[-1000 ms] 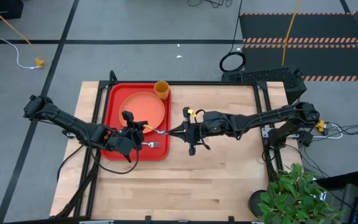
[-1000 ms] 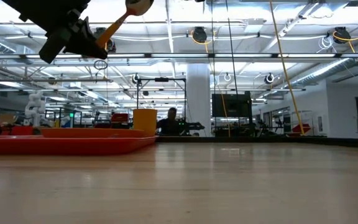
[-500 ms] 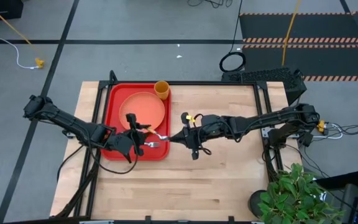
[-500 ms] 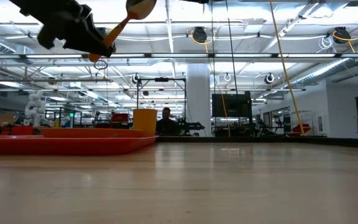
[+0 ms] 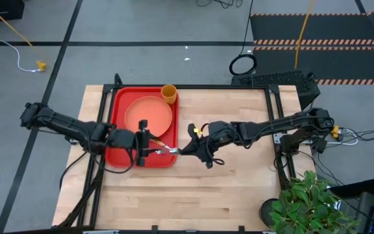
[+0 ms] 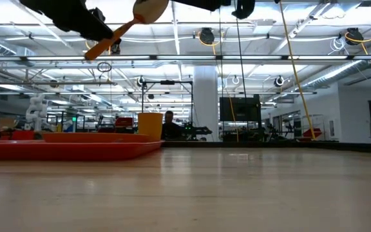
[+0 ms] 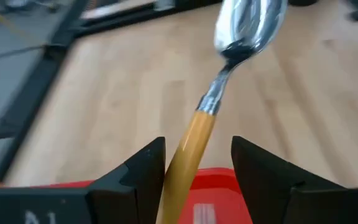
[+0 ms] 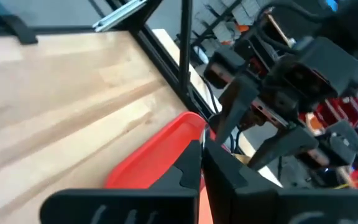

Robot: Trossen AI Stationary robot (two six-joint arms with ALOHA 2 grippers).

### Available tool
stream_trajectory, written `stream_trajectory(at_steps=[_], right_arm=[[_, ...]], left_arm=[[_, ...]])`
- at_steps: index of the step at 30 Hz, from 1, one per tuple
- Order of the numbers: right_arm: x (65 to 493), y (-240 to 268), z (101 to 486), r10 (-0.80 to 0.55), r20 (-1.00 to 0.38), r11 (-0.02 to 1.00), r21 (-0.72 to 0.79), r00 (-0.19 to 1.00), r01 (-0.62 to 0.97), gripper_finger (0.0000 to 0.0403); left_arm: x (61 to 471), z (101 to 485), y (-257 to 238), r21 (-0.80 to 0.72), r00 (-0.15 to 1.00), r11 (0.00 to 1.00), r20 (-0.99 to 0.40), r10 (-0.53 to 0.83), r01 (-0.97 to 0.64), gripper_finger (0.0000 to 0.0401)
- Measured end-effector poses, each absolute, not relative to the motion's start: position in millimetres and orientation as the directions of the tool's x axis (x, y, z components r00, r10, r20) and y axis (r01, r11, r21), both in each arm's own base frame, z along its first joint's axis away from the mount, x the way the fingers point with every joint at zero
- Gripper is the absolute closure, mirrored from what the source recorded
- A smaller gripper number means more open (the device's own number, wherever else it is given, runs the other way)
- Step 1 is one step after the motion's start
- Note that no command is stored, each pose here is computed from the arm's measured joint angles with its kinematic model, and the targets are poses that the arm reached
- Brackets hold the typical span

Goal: Pick and place plate/cup/fork/spoon on tray
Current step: Put the yellow spoon on the red serving tray at the bottom of the pink fork

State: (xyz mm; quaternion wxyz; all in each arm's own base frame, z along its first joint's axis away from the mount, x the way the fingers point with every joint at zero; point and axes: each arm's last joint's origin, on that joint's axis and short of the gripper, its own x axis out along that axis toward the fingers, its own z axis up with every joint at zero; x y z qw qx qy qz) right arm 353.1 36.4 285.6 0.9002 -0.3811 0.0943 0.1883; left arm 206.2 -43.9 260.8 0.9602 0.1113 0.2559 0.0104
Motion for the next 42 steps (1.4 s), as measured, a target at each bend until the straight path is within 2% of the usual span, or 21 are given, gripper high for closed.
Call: stream_trajectory(at_steps=[5, 12, 18, 27, 32, 36, 42], right_arm=[[352.0, 36.5, 281.2, 0.269, -0.326, 0.585, -0.692, 0.906, -0.423, 0.0403], [351.5, 36.5, 279.9, 0.269, -0.337, 0.532, -0.729, 0.903, -0.430, 0.0403], [349.9, 37.3, 276.0, 0.272, -0.375, 0.473, -0.750, 0.886, -0.462, 0.0403], [349.2, 40.3, 275.0, 0.271, -0.385, 0.434, -0.770, 0.882, -0.469, 0.0403], [348.0, 41.9, 272.7, 0.275, -0.408, 0.422, -0.762, 0.870, -0.491, 0.0394], [348.0, 41.7, 272.6, 0.274, -0.409, 0.424, -0.761, 0.870, -0.492, 0.0401], [349.4, 42.2, 275.8, 0.276, -0.376, 0.474, -0.748, 0.885, -0.465, 0.0381]], left_arm=[[209.5, 260.0, -32.4, 0.102, 0.856, 0.984, -0.511, -0.077, 0.149, 0.0227], [217.5, 252.0, -15.8, -0.055, 0.819, 0.980, -0.542, -0.189, 0.189, 0.0232], [222.0, 243.5, -16.9, -0.143, 0.763, 0.949, -0.566, -0.312, 0.282, 0.0273], [220.5, 242.7, -18.2, -0.183, 0.751, 0.946, -0.576, -0.324, 0.268, 0.0353], [215.4, 235.6, -22.6, -0.176, 0.710, 0.961, -0.648, -0.277, 0.214, 0.0355], [215.7, 237.0, -28.3, -0.171, 0.717, 0.960, -0.639, -0.279, 0.222, 0.0355], [212.8, 233.9, -32.5, -0.124, 0.702, 0.976, -0.679, -0.217, 0.181, 0.0353]])
